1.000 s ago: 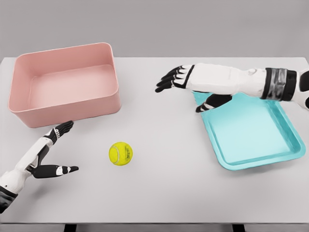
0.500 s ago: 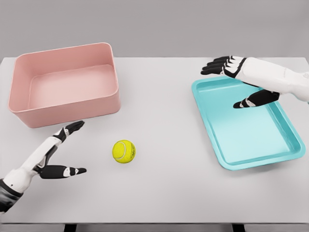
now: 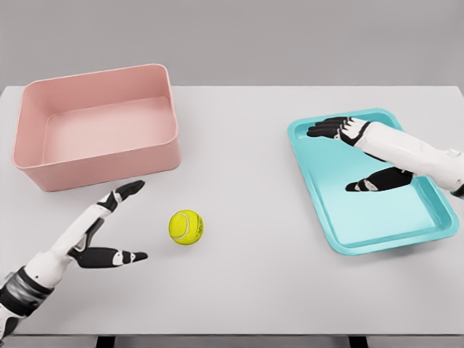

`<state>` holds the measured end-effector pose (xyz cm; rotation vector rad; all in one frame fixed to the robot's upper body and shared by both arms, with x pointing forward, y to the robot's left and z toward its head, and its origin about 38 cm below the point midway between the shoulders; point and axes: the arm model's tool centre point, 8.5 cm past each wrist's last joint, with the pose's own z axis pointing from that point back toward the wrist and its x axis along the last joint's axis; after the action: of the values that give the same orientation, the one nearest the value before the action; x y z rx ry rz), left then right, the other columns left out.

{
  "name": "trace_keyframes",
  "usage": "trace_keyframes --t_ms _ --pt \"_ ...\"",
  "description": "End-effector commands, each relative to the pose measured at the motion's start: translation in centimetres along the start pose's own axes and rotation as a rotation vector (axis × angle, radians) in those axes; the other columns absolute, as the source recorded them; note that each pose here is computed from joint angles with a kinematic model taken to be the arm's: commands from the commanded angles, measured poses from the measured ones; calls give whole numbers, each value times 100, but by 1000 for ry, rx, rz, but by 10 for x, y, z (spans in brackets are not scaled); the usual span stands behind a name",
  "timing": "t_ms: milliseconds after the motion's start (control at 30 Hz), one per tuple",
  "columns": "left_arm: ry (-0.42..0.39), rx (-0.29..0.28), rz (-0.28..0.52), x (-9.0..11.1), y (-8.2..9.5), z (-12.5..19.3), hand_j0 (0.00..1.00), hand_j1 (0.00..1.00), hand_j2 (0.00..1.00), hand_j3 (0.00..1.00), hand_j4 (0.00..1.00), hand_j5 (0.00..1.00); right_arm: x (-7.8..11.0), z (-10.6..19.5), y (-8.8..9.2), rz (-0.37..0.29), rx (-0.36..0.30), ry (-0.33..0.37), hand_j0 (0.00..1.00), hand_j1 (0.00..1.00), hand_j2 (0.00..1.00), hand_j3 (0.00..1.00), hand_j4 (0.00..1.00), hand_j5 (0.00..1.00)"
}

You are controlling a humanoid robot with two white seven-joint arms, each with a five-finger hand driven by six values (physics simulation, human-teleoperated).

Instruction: Put the tennis from the blue tray into the pink basket with both arms

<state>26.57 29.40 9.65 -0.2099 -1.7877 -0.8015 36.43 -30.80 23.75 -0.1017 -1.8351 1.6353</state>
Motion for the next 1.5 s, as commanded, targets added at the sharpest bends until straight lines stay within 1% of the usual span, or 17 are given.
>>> trace_keyframes --t_ms 0,67,133,333,433,467,533,567,633,700,833,867,967,1067,1200,1267,1467 --pt "-7 1 20 -1 -9 -2 100 100 100 100 100 100 2 -2 0 -8 -11 -6 100 100 100 100 100 100" --pt "-13 -3 15 -1 -12 -4 100 100 100 100 100 100 1 -1 -1 -8 -14 -1 100 100 100 100 100 100" --pt "-15 -4 20 -1 -14 -4 100 100 100 100 100 100 0 5 -8 5 -28 16 100 100 100 100 100 100" --pt "-39 13 47 0 -22 -12 100 100 100 100 100 100 1 5 -8 3 -36 6 100 100 100 100 100 100" --pt "-54 -1 55 2 -27 -19 100 100 100 100 100 100 1 6 -1 -13 -28 9 100 100 100 100 100 100" --pt "-50 -1 54 1 -27 -19 100 100 100 100 100 100 1 6 -1 -12 -29 9 100 100 100 100 100 100" --pt "-6 -4 55 -3 -29 -19 100 100 100 100 100 100 7 24 -30 66 -58 35 100 100 100 100 100 100" --pt "-4 -2 63 -4 -29 -19 100 100 100 100 100 100 7 26 -32 71 -53 41 100 100 100 100 100 100" --pt "9 1 80 -5 -34 -21 100 100 100 100 100 100 5 26 -21 42 -50 41 100 100 100 100 100 100" --pt "28 6 98 -8 -36 -22 99 99 99 99 99 99 5 26 -16 29 -46 42 100 100 100 100 100 100" --pt "66 16 129 -12 -39 -23 97 97 97 97 97 97 5 27 -15 28 -43 44 100 100 100 100 100 100" --pt "86 18 133 -14 -40 -24 97 97 97 97 97 97 5 27 -13 22 -40 43 100 100 100 100 100 100" --pt "88 24 148 -15 -42 -25 97 97 97 97 97 97 4 27 -12 22 -37 46 100 100 100 100 100 100" --pt "79 12 147 -13 -43 -30 97 97 97 97 97 97 4 27 -11 20 -36 46 100 100 100 100 100 100" --pt "73 4 160 -13 -53 -37 97 97 97 97 97 97 4 27 -10 18 -34 46 100 100 100 100 100 100" --pt "71 -1 162 -13 -54 -39 97 97 97 97 97 97 4 27 -10 19 -33 47 100 100 100 100 100 100" --pt "113 -13 145 -18 -57 -41 97 97 97 97 97 97 4 27 -11 20 -32 46 100 100 100 100 100 100"
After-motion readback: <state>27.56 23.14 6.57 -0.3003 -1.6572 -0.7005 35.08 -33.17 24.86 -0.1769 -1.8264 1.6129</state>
